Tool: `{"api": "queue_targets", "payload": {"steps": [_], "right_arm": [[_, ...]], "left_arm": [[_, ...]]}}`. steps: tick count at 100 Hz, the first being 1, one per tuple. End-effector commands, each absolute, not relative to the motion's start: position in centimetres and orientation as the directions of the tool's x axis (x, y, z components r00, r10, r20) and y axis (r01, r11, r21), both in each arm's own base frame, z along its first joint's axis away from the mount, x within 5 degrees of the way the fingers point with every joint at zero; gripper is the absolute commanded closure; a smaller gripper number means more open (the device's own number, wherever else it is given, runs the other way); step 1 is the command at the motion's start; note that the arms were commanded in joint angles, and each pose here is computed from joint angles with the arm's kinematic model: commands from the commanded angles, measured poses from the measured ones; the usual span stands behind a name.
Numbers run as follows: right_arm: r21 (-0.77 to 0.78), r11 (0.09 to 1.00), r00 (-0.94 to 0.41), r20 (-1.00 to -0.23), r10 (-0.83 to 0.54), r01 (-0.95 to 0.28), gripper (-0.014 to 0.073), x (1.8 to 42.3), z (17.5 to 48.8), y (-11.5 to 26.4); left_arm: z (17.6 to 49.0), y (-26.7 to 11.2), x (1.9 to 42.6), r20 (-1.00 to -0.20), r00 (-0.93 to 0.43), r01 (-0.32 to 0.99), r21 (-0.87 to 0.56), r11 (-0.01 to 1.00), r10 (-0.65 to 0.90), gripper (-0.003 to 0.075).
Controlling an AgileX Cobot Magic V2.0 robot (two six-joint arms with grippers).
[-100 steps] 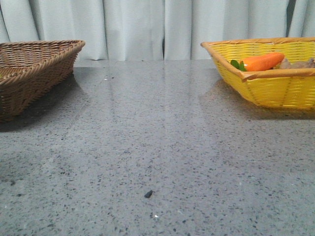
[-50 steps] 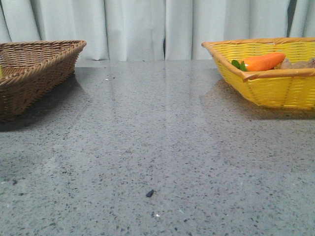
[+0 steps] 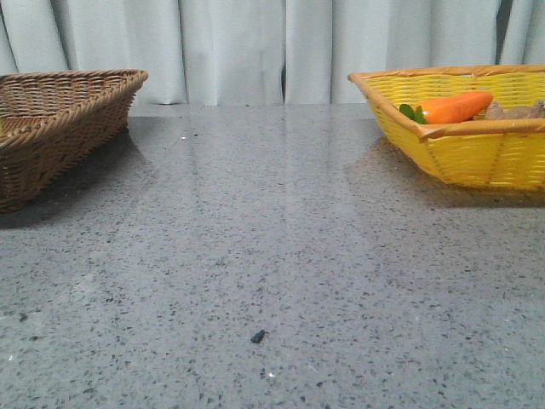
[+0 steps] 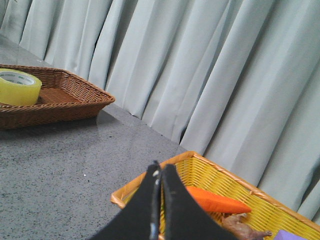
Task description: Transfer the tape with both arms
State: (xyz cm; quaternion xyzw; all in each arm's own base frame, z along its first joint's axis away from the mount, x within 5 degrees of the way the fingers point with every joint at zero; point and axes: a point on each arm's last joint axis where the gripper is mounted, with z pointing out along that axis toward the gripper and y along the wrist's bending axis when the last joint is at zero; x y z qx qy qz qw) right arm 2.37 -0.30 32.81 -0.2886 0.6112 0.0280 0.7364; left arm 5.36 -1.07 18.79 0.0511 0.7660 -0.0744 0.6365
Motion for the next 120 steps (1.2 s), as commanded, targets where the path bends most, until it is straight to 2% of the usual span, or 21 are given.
{"api": "queue_targets", "payload": {"steps": [1, 99, 120], "right_arm": [[-0.417, 0.830, 0.335, -0.894, -0.299, -0.370, 0.0652, 2.2, 34.1, -0.2], [-0.417, 0.830, 0.335, -0.894, -0.299, -0.370, 0.0652, 2.2, 34.1, -0.2], [-0.425, 0.822, 0.300, -0.897, -0.325, -0.379, 0.0652, 2.7, 32.9, 0.1]], "left_arm": [[18.7, -0.9, 5.3, -0.982, -0.173, 0.132, -0.097, 0.986, -0.073, 0.0741], [18.5, -0.8, 5.2, -0.978, -0.189, 0.111, -0.110, 0.988, -0.088, 0.0741], [18.5, -0.8, 5.2, -0.978, -0.189, 0.111, -0.110, 0.988, -0.088, 0.0741]]}}
